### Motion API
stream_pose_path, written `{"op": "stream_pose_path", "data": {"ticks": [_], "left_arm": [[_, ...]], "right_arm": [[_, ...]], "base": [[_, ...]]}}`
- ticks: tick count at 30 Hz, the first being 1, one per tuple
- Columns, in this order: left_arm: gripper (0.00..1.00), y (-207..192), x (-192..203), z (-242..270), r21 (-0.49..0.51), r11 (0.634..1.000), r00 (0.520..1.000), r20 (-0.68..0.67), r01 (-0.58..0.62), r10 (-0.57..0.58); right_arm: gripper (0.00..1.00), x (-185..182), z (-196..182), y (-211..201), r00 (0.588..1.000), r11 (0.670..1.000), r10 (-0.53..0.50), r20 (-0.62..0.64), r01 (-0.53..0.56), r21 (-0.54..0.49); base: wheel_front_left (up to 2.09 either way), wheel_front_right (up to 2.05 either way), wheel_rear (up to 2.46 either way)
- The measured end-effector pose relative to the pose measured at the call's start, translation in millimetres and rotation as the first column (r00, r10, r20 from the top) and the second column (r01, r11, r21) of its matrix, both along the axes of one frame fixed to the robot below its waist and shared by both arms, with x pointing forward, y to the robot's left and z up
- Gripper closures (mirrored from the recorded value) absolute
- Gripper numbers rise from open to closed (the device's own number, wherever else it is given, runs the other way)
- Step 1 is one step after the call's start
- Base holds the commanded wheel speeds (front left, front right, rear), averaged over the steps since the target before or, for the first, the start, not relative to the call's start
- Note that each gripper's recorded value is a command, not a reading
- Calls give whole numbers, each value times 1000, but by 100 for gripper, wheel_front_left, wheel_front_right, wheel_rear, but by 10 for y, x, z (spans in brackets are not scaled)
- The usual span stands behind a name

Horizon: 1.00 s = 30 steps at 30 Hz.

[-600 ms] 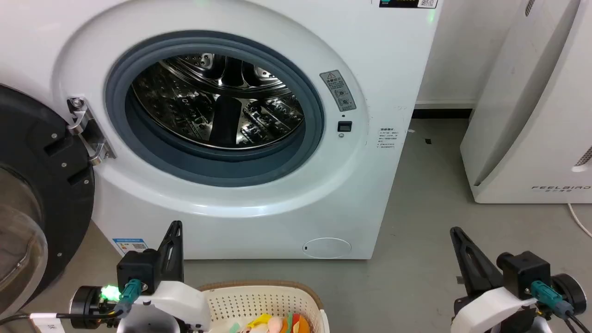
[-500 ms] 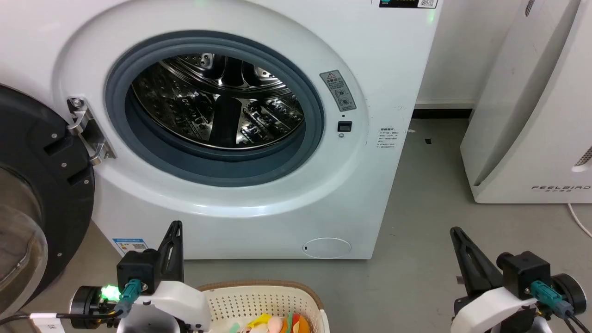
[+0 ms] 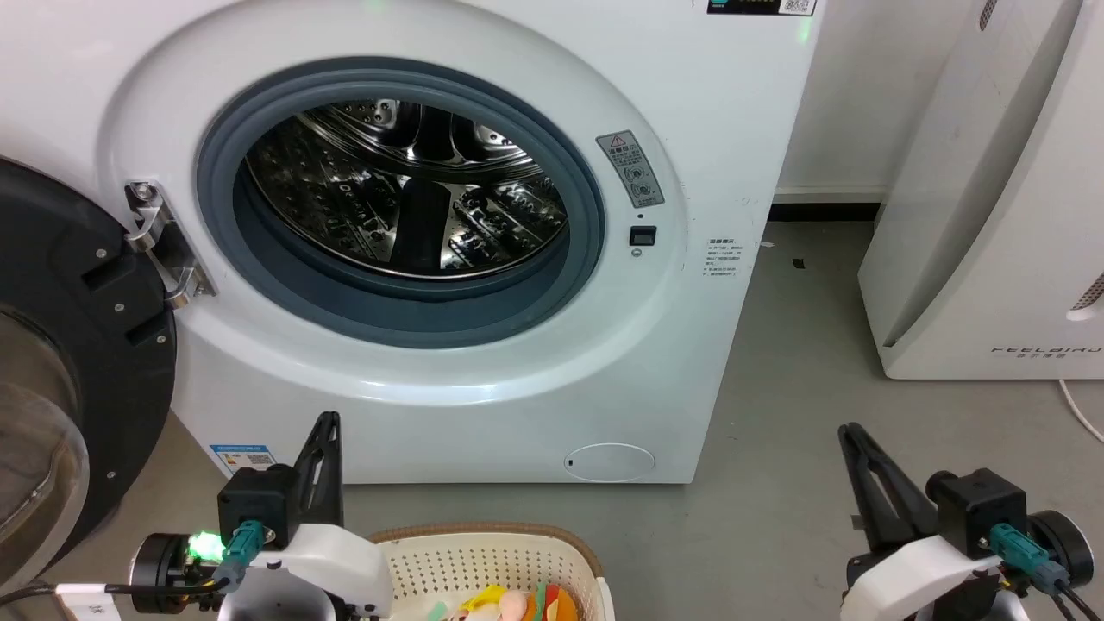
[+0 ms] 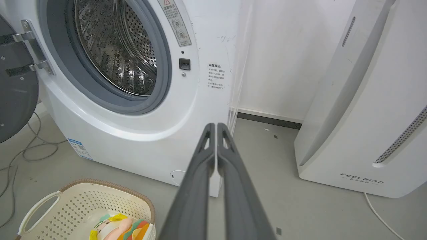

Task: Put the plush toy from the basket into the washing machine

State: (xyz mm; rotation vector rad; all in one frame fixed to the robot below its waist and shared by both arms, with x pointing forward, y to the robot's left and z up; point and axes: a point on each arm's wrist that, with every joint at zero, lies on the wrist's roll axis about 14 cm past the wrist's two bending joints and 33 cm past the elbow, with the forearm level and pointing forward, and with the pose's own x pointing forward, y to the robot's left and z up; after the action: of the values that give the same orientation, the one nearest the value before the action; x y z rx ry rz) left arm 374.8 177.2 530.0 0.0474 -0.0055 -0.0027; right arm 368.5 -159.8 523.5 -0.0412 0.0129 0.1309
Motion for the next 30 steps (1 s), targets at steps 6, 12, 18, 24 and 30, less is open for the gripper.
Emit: {"op": "stream_pose_path", "data": {"ticks": [6,12,18,24,30], "left_arm": [[0,-2,1,-4,0,1000,1000,-1,0,0],[0,-32,10,-28,0,1000,1000,0,-1,1],[0,-97,58,-92,1,1000,1000,-12,18,-18],[0,-205,140,-263,5,999,997,-58,52,-51],[0,-330,242,-487,8,996,988,-120,94,-93]], "right_arm": [[0,1,-1,-2,1000,1000,-1,0,1,2],[0,12,32,-14,1000,1000,-4,18,4,15],[0,32,30,-27,1000,1000,-8,24,7,24],[0,55,5,-57,1000,999,-17,23,16,33],[0,103,-15,-88,999,999,-26,24,25,44]], "base": [[0,0,0],[0,0,0],[0,0,0],[0,0,0],[0,0,0]]}}
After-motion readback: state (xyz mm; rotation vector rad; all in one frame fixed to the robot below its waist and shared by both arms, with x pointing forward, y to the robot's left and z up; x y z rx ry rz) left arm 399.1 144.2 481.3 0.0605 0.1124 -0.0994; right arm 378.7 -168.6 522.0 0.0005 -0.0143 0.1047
